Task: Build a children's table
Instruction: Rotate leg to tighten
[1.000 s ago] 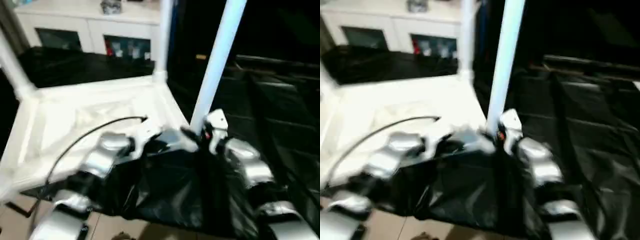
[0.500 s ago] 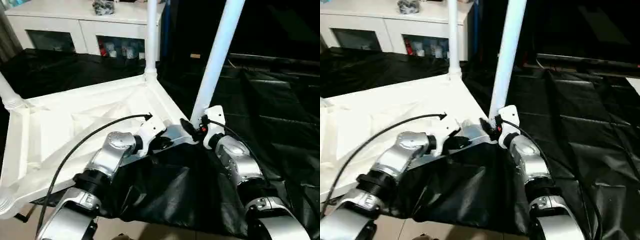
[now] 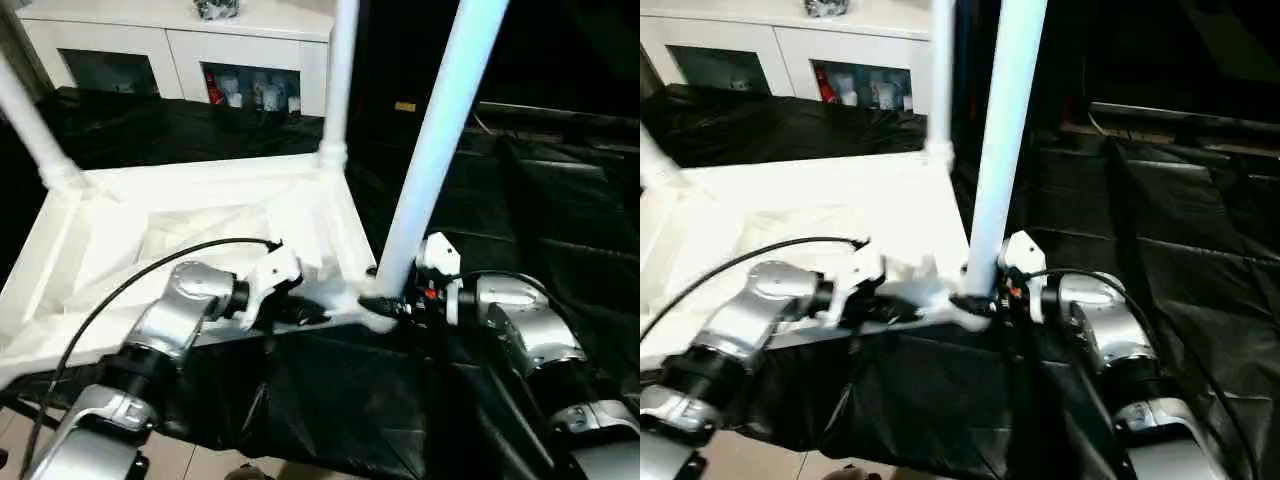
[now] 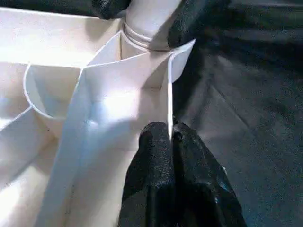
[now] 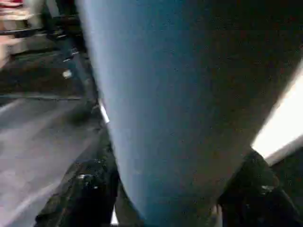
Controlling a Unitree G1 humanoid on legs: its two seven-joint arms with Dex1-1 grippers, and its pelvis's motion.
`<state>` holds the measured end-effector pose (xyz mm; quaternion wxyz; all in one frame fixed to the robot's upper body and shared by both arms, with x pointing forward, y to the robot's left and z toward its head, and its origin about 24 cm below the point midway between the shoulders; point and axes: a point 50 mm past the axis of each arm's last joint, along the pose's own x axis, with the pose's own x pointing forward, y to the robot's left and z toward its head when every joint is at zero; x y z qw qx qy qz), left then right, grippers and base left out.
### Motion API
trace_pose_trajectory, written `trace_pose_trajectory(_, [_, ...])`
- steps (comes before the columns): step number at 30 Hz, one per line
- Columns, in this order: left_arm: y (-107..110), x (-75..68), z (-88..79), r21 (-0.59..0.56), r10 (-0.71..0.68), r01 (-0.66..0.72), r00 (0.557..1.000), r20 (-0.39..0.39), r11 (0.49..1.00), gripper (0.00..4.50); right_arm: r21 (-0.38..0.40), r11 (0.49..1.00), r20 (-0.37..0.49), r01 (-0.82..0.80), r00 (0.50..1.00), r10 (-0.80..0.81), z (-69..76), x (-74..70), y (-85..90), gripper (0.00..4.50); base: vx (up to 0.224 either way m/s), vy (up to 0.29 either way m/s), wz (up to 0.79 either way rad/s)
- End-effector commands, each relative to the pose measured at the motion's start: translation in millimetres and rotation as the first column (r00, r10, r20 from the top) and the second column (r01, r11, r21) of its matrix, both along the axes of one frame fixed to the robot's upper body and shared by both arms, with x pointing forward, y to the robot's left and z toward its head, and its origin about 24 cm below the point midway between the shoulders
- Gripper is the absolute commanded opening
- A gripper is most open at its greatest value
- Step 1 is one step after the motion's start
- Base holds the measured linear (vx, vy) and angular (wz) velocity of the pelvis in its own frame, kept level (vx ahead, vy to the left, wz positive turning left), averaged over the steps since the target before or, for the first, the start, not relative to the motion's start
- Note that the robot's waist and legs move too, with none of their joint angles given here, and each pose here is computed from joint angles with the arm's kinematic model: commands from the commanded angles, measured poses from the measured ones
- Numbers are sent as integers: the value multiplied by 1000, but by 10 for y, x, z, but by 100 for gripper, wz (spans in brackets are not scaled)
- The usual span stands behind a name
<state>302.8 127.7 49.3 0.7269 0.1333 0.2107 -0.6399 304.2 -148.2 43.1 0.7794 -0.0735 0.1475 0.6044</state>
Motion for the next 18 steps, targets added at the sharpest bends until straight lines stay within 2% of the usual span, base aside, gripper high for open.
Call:
trace_pose_trajectory(1, [-118,4,104,-44,-52,53,998,27,998,0,-23,989,-145,-149,979,144,-226,-203,152,245,0,0,0])
trace_pose_trajectory(7, [-80,16,124,-38,-60,61,998,20,997,0,-8,982,-183,-189,966,185,-233,-255,154,232,0,0,0])
trace_pose_trajectory(14, [-76,45,129,-33,-32,33,999,41,999,0,4,986,-176,-166,971,164,-234,-255,179,232,0,0,0])
trace_pose_trajectory(16, [-81,97,136,-32,26,-24,998,64,999,0,8,994,-153,-110,982,110,-237,-216,203,232,0,0,0])
trace_pose_trajectory(18, [-113,223,176,-56,165,-160,979,119,986,0,-11,995,-83,98,992,-98,-278,-68,274,231,0,0,0])
